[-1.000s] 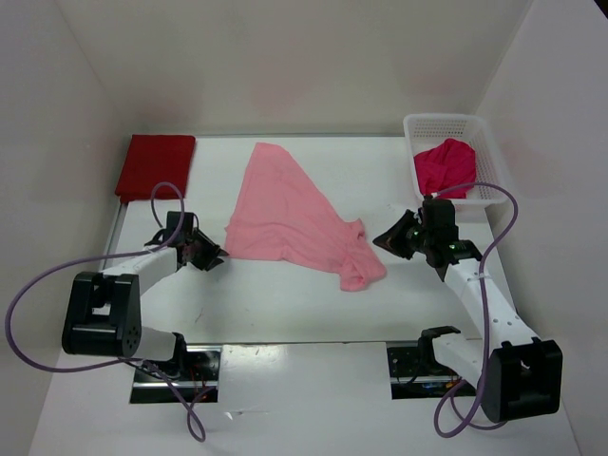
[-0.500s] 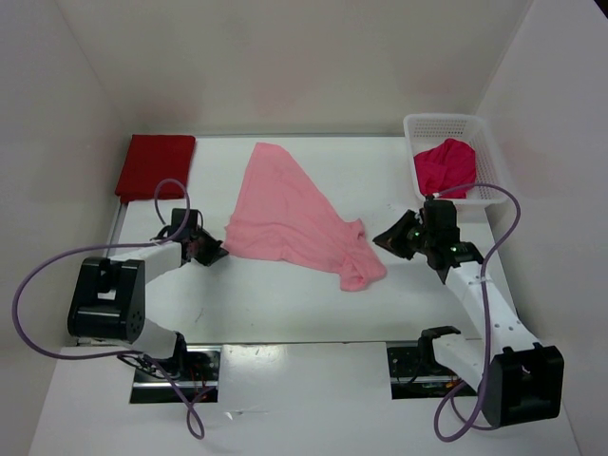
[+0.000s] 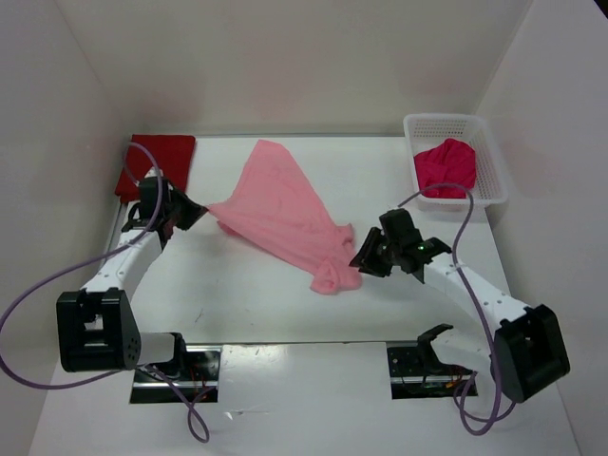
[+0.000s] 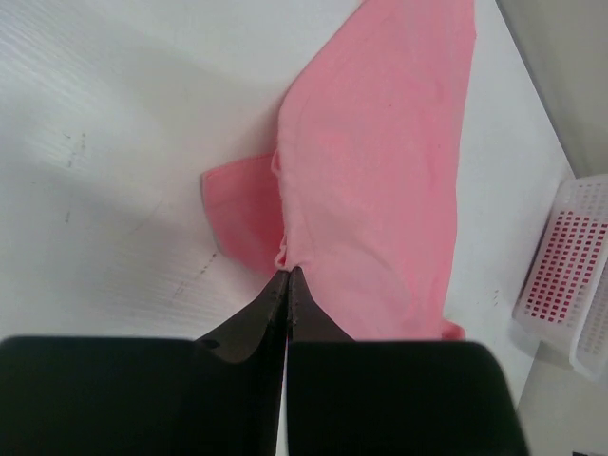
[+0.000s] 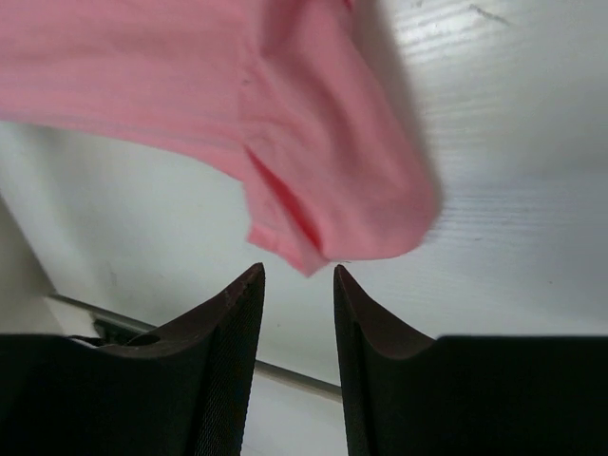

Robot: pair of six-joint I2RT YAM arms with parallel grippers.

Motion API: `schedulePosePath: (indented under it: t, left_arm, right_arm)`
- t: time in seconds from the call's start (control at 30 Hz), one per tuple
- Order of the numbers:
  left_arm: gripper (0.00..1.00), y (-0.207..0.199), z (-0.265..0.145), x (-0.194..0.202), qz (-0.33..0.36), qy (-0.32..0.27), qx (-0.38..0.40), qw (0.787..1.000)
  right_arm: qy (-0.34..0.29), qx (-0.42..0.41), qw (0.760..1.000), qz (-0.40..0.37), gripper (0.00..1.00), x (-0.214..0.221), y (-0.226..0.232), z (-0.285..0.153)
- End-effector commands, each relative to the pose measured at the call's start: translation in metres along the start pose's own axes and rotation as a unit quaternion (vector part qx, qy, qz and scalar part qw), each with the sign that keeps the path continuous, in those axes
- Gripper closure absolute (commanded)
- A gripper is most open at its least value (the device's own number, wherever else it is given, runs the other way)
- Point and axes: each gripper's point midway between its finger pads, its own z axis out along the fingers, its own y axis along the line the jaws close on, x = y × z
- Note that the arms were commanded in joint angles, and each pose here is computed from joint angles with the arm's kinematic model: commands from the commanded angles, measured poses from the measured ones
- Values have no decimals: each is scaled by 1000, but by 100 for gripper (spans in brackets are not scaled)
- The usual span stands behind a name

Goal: Fold and stack the t-shirts
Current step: Flatten out the tshirt

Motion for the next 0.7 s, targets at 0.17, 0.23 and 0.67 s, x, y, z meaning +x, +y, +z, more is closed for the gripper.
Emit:
schedulePosePath:
  t: [0.17, 0.23, 0.67]
  left_arm:
    - [100, 17, -15, 26, 28, 45, 18, 998]
    - [100, 25, -13, 35, 25, 55, 15, 998]
    - [100, 28, -16, 46, 38, 73, 26, 996]
  right_arm:
    - [6, 75, 994, -80, 59, 3, 8, 23]
    - [-1, 77, 992, -104, 58, -3, 21, 31]
    - [17, 97, 980, -175, 51, -1, 62, 87]
